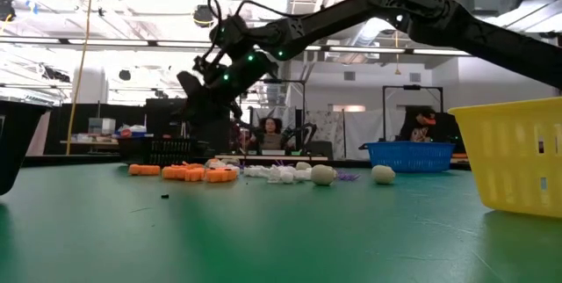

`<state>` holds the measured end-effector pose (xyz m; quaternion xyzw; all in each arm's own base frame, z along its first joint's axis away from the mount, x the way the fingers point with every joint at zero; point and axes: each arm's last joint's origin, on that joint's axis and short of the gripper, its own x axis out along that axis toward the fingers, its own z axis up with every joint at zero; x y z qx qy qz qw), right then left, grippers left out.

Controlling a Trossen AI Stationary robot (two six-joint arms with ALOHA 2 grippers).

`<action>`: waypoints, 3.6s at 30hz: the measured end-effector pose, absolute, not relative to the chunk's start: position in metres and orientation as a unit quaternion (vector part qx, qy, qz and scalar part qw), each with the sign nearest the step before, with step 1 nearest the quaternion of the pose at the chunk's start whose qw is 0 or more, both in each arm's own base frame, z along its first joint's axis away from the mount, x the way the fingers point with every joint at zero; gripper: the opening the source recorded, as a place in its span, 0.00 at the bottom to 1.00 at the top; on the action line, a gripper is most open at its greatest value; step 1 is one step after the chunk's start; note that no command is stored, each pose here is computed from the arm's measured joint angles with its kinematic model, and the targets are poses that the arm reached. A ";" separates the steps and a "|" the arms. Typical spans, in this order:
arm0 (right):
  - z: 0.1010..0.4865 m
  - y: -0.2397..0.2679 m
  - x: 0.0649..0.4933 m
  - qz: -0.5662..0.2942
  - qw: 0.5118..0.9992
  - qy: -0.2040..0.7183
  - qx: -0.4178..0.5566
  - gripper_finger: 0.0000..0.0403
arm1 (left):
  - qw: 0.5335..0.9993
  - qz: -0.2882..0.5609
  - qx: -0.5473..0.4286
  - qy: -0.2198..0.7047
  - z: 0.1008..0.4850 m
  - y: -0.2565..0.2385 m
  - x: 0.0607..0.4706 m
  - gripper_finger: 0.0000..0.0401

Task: Sort Halloween decoration
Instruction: Put the purple spider toy into the top black basket

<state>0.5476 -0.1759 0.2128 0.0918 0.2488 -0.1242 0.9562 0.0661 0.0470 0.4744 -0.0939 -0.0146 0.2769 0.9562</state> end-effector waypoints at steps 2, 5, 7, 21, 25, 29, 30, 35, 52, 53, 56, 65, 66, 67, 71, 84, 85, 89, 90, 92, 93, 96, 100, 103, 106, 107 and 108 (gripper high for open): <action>0.219 -0.173 0.549 -0.117 0.963 0.234 0.070 0.46 | 0.956 0.277 -0.093 -0.013 0.474 0.047 0.066 0.00; 0.224 -0.166 0.553 -0.104 0.971 0.212 0.037 0.46 | 0.956 0.278 -0.093 -0.003 0.472 0.047 0.066 0.00; 0.223 -0.162 0.555 -0.094 0.971 0.218 0.013 0.46 | 0.956 0.279 -0.095 0.003 0.471 0.047 0.066 0.00; 0.223 -0.139 0.562 -0.061 0.974 0.213 -0.056 0.42 | 0.951 0.281 -0.100 0.083 0.455 0.054 0.076 0.00; 0.225 -0.147 0.561 -0.078 0.976 0.204 -0.011 0.42 | 0.928 0.328 -0.134 0.119 0.422 0.065 0.086 0.00; 0.228 -0.152 0.560 -0.076 0.980 0.182 0.019 0.42 | 0.934 0.300 -0.181 0.067 0.388 0.068 0.093 0.00; 0.228 -0.153 0.560 -0.076 0.980 0.182 0.022 0.42 | 0.937 0.288 -0.190 0.055 0.379 0.068 0.093 0.00; 0.228 -0.152 0.560 -0.068 0.980 0.184 0.014 0.42 | 0.926 0.276 -0.254 0.036 0.329 0.071 0.099 0.00; 0.227 -0.151 0.560 -0.062 0.980 0.189 0.013 0.64 | 0.900 0.259 -0.347 0.044 0.276 0.075 0.094 0.00; 0.227 -0.151 0.560 -0.062 0.980 0.189 0.012 0.66 | 0.897 0.264 -0.350 0.055 0.274 0.075 0.092 0.00; 0.227 -0.151 0.560 -0.061 0.980 0.187 0.010 0.72 | 0.896 0.270 -0.346 0.069 0.271 0.074 0.090 0.00; 0.231 -0.152 0.561 -0.062 0.984 0.169 0.004 0.76 | 0.902 0.260 -0.335 0.084 0.249 0.079 0.095 0.00; 0.231 -0.152 0.561 -0.062 0.984 0.169 0.004 0.76 | 0.904 0.258 -0.332 0.071 0.249 0.080 0.095 0.00; 0.231 -0.152 0.561 -0.062 0.984 0.169 0.004 0.76 | 0.905 0.259 -0.332 0.067 0.248 0.081 0.095 0.00; 0.231 -0.148 0.563 -0.058 0.984 0.166 0.003 0.76 | 0.897 0.284 -0.329 0.082 0.241 0.087 0.097 0.00; 0.233 -0.144 0.564 -0.056 0.986 0.159 0.001 0.76 | 0.897 0.310 -0.295 0.111 0.233 0.102 0.107 0.00; 0.233 -0.144 0.564 -0.055 0.986 0.159 0.001 0.76 | 0.896 0.312 -0.293 0.116 0.232 0.103 0.107 0.00; 0.233 -0.143 0.564 -0.054 0.986 0.159 0.001 0.76 | 0.895 0.313 -0.289 0.128 0.228 0.107 0.111 0.00; 0.233 -0.143 0.564 -0.055 0.986 0.158 0.001 0.76 | 0.895 0.313 -0.290 0.132 0.227 0.108 0.112 0.00; 0.233 -0.143 0.565 -0.054 0.986 0.157 0.001 0.76 | 0.893 0.322 -0.287 0.132 0.227 0.110 0.113 0.00; 0.233 -0.143 0.565 -0.054 0.986 0.157 0.001 0.76 | 0.890 0.330 -0.284 0.135 0.226 0.111 0.113 0.00; 0.233 -0.142 0.565 -0.053 0.986 0.157 0.001 0.76 | 0.882 0.352 -0.275 0.148 0.222 0.113 0.113 0.00; 0.233 -0.143 0.565 -0.053 0.986 0.157 0.001 0.76 | 0.866 0.385 -0.268 0.173 0.217 0.113 0.111 0.00; 0.233 -0.143 0.565 -0.053 0.986 0.158 0.001 0.76 | 0.861 0.399 -0.263 0.177 0.217 0.113 0.110 0.00; 0.233 -0.143 0.565 -0.053 0.986 0.158 0.001 0.76 | 0.861 0.402 -0.255 0.179 0.217 0.114 0.110 0.00; 0.233 -0.143 0.565 -0.053 0.986 0.158 0.001 0.76 | 0.859 0.405 -0.255 0.181 0.216 0.114 0.110 0.00; 0.233 -0.143 0.565 -0.054 0.986 0.158 0.001 0.76 | 0.857 0.408 -0.255 0.183 0.216 0.115 0.110 0.00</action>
